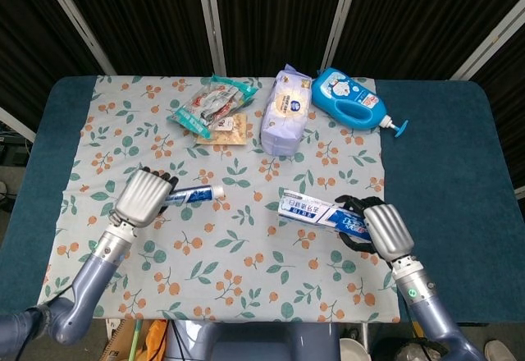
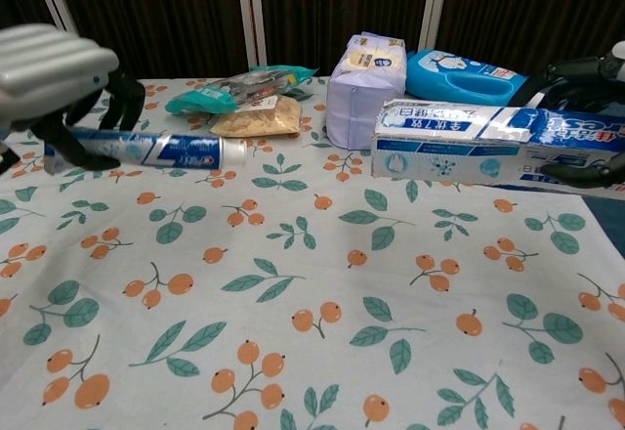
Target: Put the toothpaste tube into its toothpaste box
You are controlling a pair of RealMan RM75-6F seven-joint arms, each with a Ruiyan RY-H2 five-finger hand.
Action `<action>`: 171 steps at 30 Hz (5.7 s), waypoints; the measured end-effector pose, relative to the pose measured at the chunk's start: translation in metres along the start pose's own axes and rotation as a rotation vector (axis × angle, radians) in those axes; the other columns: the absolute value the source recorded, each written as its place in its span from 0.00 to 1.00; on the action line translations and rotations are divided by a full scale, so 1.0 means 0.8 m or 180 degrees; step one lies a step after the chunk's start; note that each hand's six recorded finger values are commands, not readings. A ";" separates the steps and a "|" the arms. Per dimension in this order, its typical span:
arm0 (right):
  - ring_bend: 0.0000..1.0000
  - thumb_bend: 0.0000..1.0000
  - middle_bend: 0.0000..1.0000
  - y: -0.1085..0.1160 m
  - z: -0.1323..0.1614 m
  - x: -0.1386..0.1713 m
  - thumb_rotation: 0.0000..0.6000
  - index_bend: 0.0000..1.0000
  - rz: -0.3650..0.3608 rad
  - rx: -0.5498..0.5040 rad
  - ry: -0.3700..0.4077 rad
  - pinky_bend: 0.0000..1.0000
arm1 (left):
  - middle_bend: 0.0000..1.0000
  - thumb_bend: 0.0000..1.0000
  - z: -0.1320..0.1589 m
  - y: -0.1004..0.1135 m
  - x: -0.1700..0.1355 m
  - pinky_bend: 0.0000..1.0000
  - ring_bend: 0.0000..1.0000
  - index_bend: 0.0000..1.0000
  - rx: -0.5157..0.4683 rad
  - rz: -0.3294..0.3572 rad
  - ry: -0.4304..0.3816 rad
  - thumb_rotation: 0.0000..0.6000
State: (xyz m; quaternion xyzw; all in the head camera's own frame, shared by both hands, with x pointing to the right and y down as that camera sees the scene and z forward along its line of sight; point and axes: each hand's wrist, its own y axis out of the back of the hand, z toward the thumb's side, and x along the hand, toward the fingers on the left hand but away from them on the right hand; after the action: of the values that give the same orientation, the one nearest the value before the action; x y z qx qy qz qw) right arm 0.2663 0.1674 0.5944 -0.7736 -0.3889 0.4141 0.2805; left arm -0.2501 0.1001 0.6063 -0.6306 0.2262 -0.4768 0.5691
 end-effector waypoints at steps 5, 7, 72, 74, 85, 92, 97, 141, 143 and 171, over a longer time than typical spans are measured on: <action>0.43 0.32 0.46 0.000 0.003 0.001 1.00 0.30 -0.0014 -0.0107 -0.0009 0.34 | 0.70 0.44 -0.007 0.063 0.020 0.63 0.68 0.63 0.0261 0.0458 -0.0263 1.00; 0.43 0.32 0.46 0.000 0.006 0.002 1.00 0.30 -0.0004 -0.0260 -0.0031 0.33 | 0.70 0.44 -0.006 0.083 0.025 0.63 0.68 0.63 0.0273 0.0615 -0.0378 1.00; 0.43 0.32 0.46 0.033 0.051 0.013 1.00 0.30 0.0136 -0.2342 -0.0167 0.34 | 0.70 0.44 0.045 0.154 0.052 0.64 0.68 0.63 -0.0180 0.1093 -0.1130 1.00; 0.43 0.32 0.46 0.033 0.053 0.014 1.00 0.30 0.0148 -0.2373 -0.0158 0.34 | 0.70 0.44 0.050 0.157 0.055 0.64 0.68 0.63 -0.0113 0.1130 -0.1171 1.00; 0.43 0.32 0.46 0.036 0.058 0.015 1.00 0.30 0.0193 -0.2517 -0.0080 0.34 | 0.69 0.44 0.087 0.195 0.083 0.64 0.67 0.63 0.0098 0.1403 -0.1446 1.00; 0.43 0.32 0.46 0.043 0.063 0.014 1.00 0.30 0.0166 -0.2698 0.0012 0.34 | 0.65 0.44 0.118 0.216 0.088 0.63 0.64 0.61 0.0223 0.1541 -0.1654 1.00; 0.43 0.32 0.46 0.050 0.070 0.015 1.00 0.30 0.0139 -0.2848 0.0147 0.34 | 0.58 0.43 0.135 0.236 0.090 0.61 0.57 0.56 0.0439 0.1741 -0.1786 1.00; 0.44 0.32 0.46 0.096 0.068 0.019 1.00 0.30 -0.0627 -0.3930 0.0676 0.42 | 0.20 0.07 0.106 0.379 0.075 0.31 0.22 0.22 0.0582 0.2933 -0.1291 1.00; 0.44 0.32 0.46 0.097 0.068 0.020 1.00 0.30 -0.0626 -0.3950 0.0678 0.42 | 0.20 0.07 0.104 0.375 0.075 0.30 0.22 0.22 0.0641 0.2896 -0.1297 1.00; 0.45 0.32 0.46 0.071 0.025 0.016 1.00 0.30 -0.0627 -0.3368 0.0175 0.42 | 0.20 0.07 -0.068 0.144 -0.077 0.31 0.22 0.22 -0.0086 0.1853 -0.0545 1.00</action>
State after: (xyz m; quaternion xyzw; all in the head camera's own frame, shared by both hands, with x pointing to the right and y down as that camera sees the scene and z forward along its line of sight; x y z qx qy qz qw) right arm 0.2745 0.1491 0.5358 -0.7797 -0.6077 0.1129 -0.1000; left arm -0.2942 0.0951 0.4719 -0.5847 0.3550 -0.2356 0.6904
